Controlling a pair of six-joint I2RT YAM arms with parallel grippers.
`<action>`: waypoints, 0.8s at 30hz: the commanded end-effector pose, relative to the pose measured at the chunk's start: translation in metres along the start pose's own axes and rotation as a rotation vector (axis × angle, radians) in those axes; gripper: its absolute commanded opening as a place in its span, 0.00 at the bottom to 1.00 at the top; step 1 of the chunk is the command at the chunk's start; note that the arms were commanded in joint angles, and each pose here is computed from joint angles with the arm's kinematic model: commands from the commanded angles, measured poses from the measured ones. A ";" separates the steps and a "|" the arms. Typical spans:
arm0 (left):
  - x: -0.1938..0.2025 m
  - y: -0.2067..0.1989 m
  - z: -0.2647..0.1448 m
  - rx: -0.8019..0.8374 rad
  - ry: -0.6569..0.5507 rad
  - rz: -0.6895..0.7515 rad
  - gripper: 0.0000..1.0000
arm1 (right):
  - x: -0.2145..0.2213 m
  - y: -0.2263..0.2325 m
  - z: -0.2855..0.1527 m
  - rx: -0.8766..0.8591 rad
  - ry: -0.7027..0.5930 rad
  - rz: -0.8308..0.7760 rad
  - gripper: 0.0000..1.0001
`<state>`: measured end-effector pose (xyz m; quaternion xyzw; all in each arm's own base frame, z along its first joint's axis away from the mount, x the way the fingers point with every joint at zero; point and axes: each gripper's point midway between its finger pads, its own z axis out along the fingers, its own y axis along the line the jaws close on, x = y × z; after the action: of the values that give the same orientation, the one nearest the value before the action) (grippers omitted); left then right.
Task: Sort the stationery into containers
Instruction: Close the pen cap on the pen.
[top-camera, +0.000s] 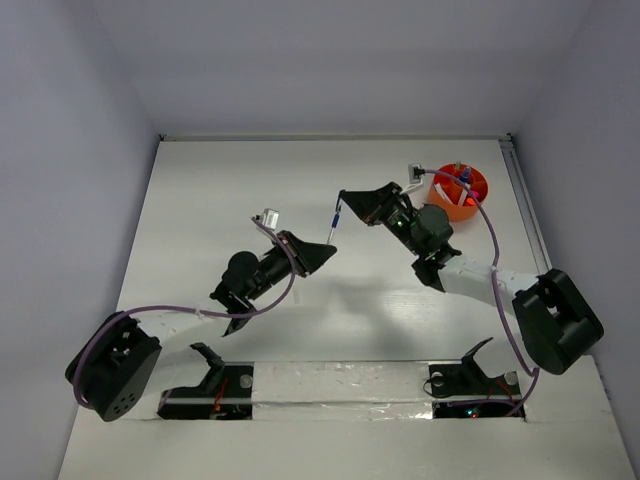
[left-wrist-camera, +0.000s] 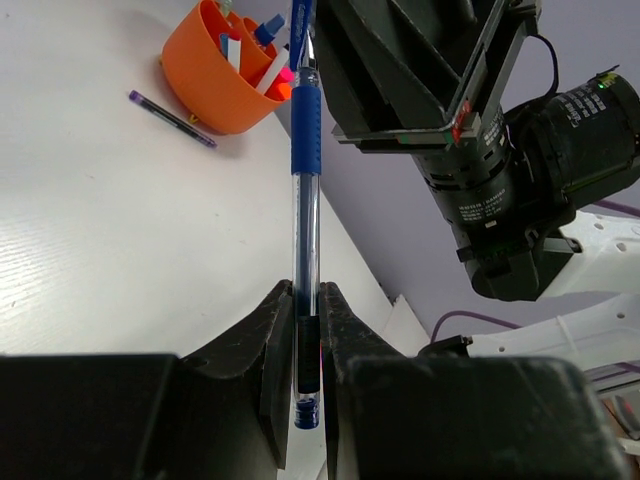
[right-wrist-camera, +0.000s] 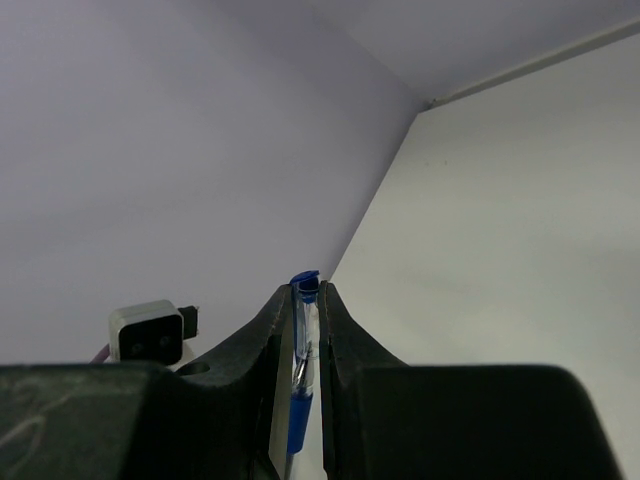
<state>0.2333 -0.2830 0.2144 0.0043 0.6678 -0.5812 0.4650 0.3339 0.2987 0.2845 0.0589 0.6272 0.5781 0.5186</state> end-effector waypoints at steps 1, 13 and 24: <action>-0.030 -0.025 0.013 0.078 -0.101 0.054 0.00 | -0.004 0.024 -0.005 -0.091 -0.010 0.012 0.06; -0.042 -0.026 0.027 0.075 -0.141 0.100 0.00 | 0.012 0.041 -0.022 -0.125 0.057 0.065 0.05; -0.054 -0.049 0.027 0.119 -0.140 0.121 0.00 | 0.045 0.010 -0.044 -0.020 0.190 -0.042 0.00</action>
<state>0.2392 -0.2992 0.2230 0.0481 0.6628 -0.5749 0.4774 0.3132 0.2855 0.2905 0.0589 0.6258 0.5778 0.5206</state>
